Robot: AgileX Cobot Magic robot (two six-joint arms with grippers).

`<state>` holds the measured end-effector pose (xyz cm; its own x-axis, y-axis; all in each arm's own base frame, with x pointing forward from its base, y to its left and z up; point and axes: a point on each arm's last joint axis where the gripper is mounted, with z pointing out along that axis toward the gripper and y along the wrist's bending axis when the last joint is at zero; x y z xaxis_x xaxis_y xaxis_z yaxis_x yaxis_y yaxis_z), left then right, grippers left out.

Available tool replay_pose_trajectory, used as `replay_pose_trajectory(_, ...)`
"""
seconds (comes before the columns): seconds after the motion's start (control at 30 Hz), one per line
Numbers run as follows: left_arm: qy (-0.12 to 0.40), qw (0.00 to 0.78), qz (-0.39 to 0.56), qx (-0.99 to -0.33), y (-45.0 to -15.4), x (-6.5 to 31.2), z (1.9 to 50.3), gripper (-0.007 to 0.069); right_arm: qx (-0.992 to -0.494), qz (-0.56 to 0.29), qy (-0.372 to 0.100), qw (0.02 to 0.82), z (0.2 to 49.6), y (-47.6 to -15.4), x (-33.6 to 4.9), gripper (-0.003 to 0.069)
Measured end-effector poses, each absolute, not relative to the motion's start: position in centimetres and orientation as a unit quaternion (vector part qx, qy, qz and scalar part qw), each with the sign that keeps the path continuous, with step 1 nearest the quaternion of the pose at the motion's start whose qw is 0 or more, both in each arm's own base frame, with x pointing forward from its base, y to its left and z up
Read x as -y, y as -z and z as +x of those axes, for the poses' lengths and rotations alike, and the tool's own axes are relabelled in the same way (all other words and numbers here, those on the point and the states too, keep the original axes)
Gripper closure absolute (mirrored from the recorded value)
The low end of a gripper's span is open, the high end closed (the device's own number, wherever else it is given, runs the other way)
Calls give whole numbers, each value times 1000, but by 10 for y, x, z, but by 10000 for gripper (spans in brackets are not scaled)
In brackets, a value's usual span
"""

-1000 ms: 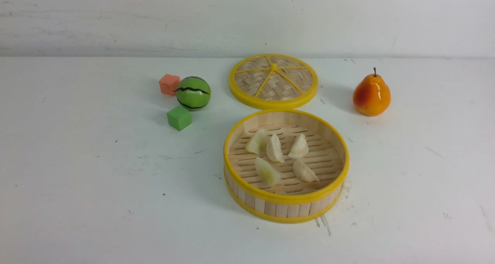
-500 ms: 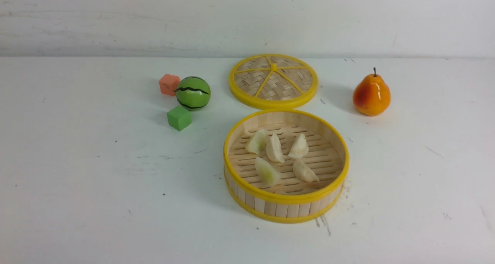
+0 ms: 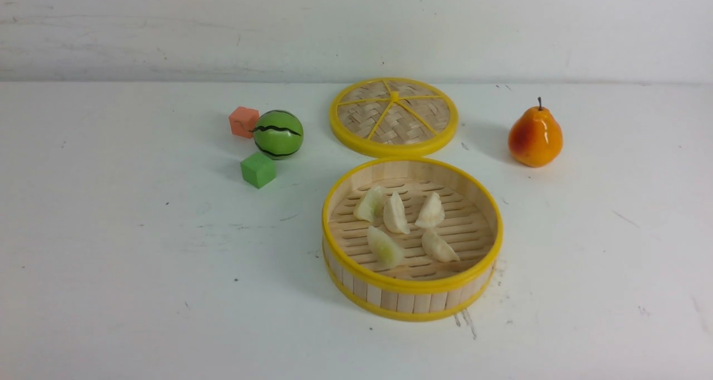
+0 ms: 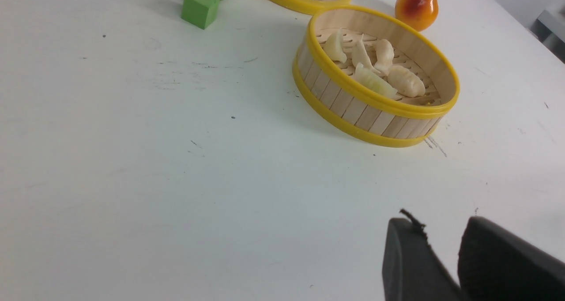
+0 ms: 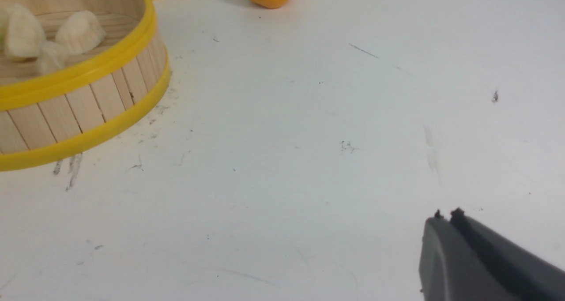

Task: Put the dumplings into the steamer on the white table.

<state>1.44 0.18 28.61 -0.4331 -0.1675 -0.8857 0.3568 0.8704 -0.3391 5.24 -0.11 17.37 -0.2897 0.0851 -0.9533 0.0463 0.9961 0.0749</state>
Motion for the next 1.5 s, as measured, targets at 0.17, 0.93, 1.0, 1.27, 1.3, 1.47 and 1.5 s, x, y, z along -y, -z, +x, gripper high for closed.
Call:
replay_pose_trajectory(0.17,245,532,59,-808,-286,-2,15,449,-803,41,-16,595,52,-174,1,652)
replay_pose_trajectory(0.93,76,712,-73,-694,-205,0,56,639,-803,40,-15,595,52,-174,1,632)
replay_pose_trajectory(1.0,68,696,-91,-709,-197,-2,57,639,-803,40,-15,595,52,-174,1,628)
replay_pose_trajectory(1.27,63,604,-108,-787,-174,-1,54,639,-803,40,-15,595,52,-174,1,617)
replay_pose_trajectory(1.3,59,598,-104,-793,-173,-1,53,639,-803,40,-15,595,52,-174,1,617)
replay_pose_trajectory(1.47,48,590,-90,-801,-171,-1,53,639,-803,40,-15,595,52,-174,1,610)
replay_pose_trajectory(1.5,48,590,-90,-801,-171,-1,53,639,-803,40,-15,595,52,-174,1,609)
